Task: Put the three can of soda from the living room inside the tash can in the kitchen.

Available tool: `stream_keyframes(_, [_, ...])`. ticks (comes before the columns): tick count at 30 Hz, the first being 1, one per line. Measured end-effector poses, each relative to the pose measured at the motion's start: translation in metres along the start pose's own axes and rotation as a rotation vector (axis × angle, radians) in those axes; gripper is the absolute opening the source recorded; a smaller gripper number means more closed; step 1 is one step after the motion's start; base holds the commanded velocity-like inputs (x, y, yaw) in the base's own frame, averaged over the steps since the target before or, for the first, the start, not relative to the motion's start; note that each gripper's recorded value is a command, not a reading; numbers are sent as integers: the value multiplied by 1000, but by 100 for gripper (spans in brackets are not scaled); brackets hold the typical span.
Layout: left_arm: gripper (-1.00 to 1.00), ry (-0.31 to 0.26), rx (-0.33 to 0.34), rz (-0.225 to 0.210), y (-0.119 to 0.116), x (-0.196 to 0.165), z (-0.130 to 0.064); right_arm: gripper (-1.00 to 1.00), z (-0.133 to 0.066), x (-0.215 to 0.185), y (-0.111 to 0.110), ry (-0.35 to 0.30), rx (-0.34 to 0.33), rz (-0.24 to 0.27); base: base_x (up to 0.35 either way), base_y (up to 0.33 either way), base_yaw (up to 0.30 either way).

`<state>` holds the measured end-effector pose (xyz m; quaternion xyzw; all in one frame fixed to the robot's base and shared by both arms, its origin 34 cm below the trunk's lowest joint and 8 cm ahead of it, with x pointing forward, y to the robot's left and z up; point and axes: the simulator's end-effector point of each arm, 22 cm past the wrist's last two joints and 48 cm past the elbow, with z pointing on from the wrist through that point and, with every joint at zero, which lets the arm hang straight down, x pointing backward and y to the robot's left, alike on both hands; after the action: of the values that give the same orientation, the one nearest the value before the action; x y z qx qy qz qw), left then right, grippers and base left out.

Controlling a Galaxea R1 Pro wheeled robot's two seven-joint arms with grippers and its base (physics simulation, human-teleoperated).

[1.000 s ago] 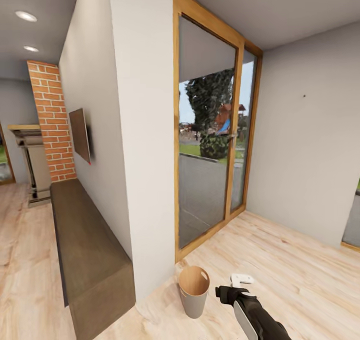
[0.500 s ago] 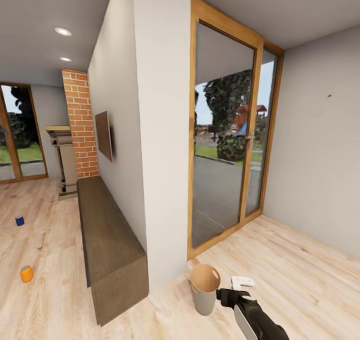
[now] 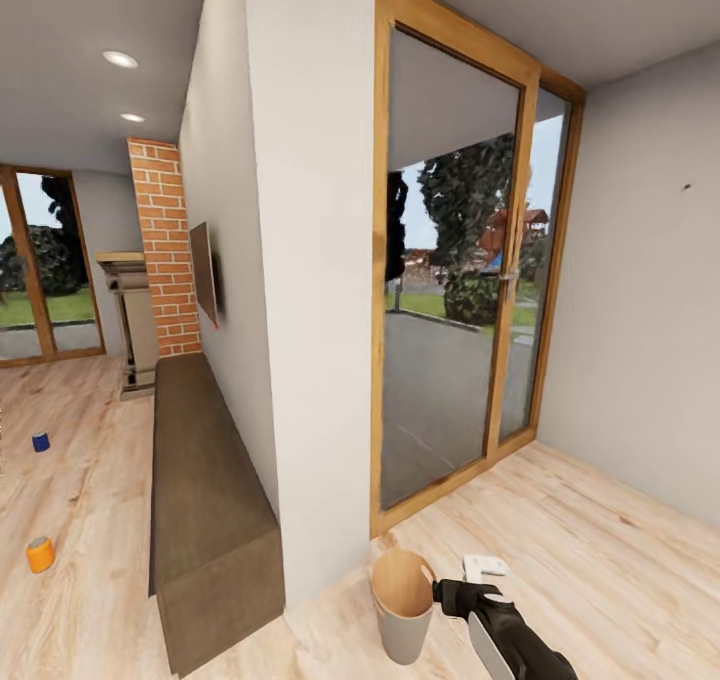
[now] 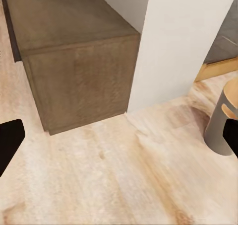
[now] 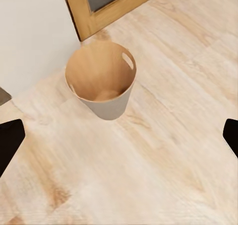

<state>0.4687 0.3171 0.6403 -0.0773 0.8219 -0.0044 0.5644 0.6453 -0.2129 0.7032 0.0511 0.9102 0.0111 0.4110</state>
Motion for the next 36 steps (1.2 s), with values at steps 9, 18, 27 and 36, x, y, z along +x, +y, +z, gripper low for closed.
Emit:
stream_keyframes(9, [100, 1, -2, 0, 1, 0, 0, 100, -1, 6, 10, 18, -21, -38, 264, -211, 16])
stream_keyframes(18, [100, 1, -3, 1, 2, 0, 0, 100, -8, 49, 34, 181, -52, -208, 264, -203, 1])
stream_keyframes(27, [100, 1, -2, 1, 2, 0, 0, 100, -18, 76, 43, 320, -55, -243, 263, -143, 0])
stream_keyframes(36, [100, 1, -3, 1, 2, 0, 0, 100, -19, 78, 34, 337, -7, -259, 251, -14, 0])
